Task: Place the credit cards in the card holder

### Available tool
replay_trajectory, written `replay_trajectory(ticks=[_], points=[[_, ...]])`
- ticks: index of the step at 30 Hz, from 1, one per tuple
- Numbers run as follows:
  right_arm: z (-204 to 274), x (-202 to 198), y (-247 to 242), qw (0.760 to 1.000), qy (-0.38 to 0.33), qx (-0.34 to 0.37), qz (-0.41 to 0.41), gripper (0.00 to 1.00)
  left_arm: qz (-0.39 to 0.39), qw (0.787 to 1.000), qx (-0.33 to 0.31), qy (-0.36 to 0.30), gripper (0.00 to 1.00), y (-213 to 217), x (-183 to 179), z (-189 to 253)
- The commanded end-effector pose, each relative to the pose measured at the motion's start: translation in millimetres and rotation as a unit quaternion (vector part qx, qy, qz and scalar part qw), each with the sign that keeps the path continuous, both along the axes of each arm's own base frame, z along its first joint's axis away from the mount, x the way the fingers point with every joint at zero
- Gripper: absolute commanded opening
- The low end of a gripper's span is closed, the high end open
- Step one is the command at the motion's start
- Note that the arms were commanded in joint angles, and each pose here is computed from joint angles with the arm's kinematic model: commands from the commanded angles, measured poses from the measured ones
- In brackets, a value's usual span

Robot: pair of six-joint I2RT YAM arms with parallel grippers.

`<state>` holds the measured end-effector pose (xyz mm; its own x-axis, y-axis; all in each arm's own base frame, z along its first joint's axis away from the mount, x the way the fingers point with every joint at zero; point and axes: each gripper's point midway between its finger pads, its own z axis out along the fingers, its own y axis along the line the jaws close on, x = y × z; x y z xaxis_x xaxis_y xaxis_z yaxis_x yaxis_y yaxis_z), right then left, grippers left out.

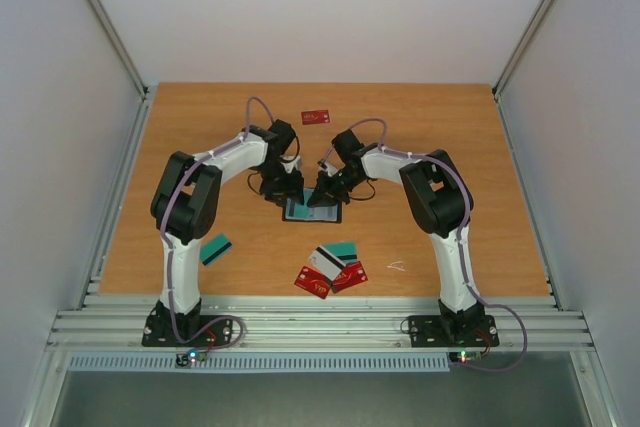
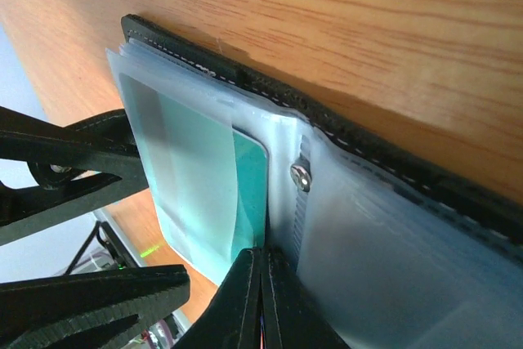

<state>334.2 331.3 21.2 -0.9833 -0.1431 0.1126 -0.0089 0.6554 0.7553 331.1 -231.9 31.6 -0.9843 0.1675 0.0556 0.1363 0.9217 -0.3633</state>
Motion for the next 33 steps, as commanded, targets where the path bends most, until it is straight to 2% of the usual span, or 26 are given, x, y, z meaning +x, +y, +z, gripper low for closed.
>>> replay_trajectory(ticks=[1, 11, 22, 33], points=[[-23.7, -6.7, 1.4, 1.0, 0.009, -0.015, 0.007, 0.04, -0.011, 0.999, -0.031, 0.008, 0.51, -14.8, 1.0, 2.1], [-20.3, -3.4, 2.4, 1.0, 0.007, -0.007, 0.003, 0.05, -0.019, 1.0, -0.015, -0.003, 0.49, -16.8, 4.4, 11.9], [-21.5, -3.1, -4.2, 1.0, 0.011, -0.017, -0.002, 0.05, -0.043, 0.996, 0.071, -0.013, 0.49, -6.5, 2.5, 8.3], [-19.9, -2.0, -6.1, 1.0, 0.012, -0.013, -0.003, 0.05, -0.055, 0.992, 0.112, -0.023, 0.49, -4.0, 1.9, 8.4]])
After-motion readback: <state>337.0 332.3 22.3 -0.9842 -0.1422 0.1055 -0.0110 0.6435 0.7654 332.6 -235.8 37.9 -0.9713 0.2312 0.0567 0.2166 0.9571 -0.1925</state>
